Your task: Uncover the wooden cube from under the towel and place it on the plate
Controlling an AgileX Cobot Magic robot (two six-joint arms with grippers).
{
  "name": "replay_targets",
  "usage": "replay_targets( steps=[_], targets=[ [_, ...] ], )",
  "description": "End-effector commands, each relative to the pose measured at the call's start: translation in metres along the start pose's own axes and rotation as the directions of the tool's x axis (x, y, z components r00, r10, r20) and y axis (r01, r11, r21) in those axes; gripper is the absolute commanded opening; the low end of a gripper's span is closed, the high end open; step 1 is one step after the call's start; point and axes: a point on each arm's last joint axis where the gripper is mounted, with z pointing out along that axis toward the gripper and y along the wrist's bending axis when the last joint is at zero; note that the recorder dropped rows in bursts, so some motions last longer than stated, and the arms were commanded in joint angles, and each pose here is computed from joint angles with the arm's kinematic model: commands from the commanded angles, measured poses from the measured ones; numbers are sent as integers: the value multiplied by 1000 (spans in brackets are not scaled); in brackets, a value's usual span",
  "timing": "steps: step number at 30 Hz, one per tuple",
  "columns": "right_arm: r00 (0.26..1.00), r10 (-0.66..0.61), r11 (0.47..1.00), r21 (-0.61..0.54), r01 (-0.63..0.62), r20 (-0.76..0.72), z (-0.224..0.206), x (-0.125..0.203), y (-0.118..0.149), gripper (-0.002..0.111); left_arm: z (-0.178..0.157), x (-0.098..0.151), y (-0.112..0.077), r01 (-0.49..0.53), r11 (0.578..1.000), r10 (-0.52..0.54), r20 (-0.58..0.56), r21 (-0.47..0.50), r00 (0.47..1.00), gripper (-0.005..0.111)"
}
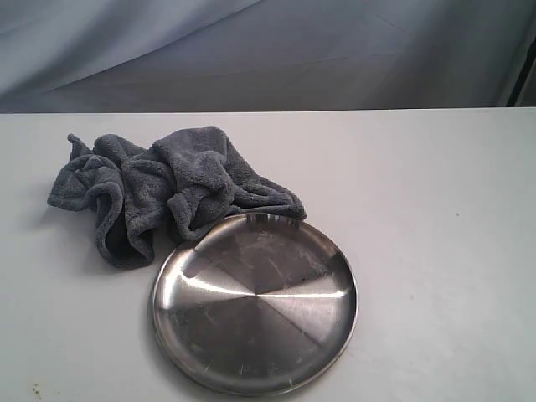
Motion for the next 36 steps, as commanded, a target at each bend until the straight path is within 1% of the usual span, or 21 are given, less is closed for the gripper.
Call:
replay_targets(
  steps=[1,24,28,32,34,36],
  targets=[
    [1000,1,1000,5,-1,2,0,1,0,0,0,1,0,7,1000,-7,6,-1,1000,0],
    [1000,-7,1000,9,7,18,0,-1,-1,0,0,1,0,7,1000,-7,6,-1,1000,0],
    [996,-8,1000,20,7,91,0,-7,-2,0,0,1,0,7,1000,-7,6,-1,1000,0],
    [977,-35,999,45,26,209,-2,-18,-3,0,0,1,0,9,1000,-9,6,-1,1000,0],
    [956,42,998,32,-53,289,-4,-25,-4,0,0,1,0,9,1000,-9,6,-1,1000,0],
    [934,156,986,-3,-164,322,-5,-28,-4,0,0,1,0,9,1000,-9,6,-1,1000,0]
  ],
)
